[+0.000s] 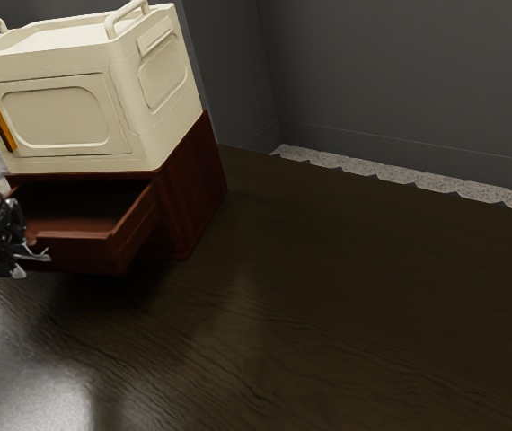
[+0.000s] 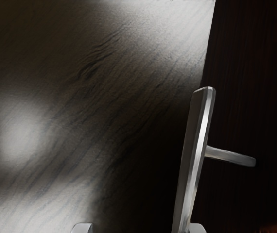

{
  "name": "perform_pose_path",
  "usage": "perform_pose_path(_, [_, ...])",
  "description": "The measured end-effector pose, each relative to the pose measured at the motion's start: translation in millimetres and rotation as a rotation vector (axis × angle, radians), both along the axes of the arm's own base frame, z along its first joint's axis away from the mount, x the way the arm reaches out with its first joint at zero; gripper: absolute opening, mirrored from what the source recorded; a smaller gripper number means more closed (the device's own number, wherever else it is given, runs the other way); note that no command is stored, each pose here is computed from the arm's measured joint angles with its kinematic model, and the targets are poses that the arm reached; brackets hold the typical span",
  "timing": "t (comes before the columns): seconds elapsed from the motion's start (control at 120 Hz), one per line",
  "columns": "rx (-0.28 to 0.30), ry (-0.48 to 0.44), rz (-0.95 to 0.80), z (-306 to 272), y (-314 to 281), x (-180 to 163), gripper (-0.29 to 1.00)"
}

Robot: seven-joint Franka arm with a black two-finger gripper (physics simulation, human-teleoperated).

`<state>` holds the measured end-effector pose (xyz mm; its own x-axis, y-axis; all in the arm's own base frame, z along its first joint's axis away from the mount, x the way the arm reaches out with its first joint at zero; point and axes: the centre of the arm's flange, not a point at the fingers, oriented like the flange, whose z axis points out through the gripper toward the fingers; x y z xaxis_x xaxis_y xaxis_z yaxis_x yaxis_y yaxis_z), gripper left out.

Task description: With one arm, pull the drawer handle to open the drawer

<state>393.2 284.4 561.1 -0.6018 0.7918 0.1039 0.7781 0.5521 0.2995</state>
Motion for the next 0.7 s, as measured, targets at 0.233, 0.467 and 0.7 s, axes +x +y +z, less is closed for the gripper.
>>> perform_pose_path(0.233, [0.013,-0.009,-0.001,0,-12,-14,0.20])
perform_pose_path(0.467, [0.025,-0.021,-0.003,2,-17,-20,0.20])
perform_pose_path(0.7, [0.057,-0.057,-0.017,24,-26,-22,0.20])
